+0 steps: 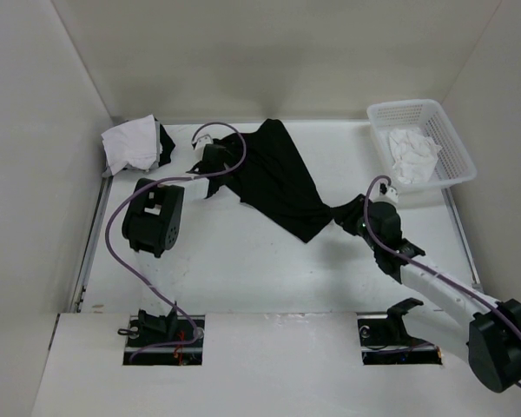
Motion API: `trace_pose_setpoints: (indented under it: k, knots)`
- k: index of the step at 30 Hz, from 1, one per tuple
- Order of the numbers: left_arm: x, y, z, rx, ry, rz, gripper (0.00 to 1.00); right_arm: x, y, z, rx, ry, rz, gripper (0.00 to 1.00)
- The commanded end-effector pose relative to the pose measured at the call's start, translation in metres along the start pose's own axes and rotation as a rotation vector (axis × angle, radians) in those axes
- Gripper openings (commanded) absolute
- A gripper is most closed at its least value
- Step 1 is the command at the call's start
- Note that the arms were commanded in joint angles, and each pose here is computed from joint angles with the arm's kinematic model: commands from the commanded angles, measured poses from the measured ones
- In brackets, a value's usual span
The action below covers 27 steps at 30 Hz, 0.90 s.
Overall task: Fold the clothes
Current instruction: Flatten the tank top out
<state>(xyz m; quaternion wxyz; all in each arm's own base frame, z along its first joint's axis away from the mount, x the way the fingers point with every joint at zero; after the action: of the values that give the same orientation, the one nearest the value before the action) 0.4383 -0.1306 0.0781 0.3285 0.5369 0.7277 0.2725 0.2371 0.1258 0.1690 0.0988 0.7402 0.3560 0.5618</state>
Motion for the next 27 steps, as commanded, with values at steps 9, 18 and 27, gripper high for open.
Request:
trace_pose_setpoints:
  k: [9,18,27]
  knots:
    - [0.01,-0.032,-0.096,-0.065,-0.093,-0.169,0.0,-0.035,-0.05,0.012,0.188,-0.228,-0.176,0.45]
    - [0.03,-0.084,-0.161,-0.026,-0.154,-0.168,0.0,-0.023,-0.1,0.004,0.246,-0.292,-0.303,0.5]
    - [0.026,-0.105,-0.17,0.0,-0.211,-0.143,0.0,0.008,-0.093,0.002,0.114,-0.42,-0.616,0.43]
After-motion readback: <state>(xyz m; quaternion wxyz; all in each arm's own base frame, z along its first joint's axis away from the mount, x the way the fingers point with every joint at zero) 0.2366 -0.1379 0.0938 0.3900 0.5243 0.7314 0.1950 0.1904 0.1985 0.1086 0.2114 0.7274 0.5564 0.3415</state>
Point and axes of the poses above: each gripper's point midway between its finger pads, its own z axis out along the fingers, its own x axis along the line the jaws close on, y = z × x, the point moved 8 cm from there along -z, back along the fingers, and after that the axes turned 8 degrees about z, right-handed, at the moved point
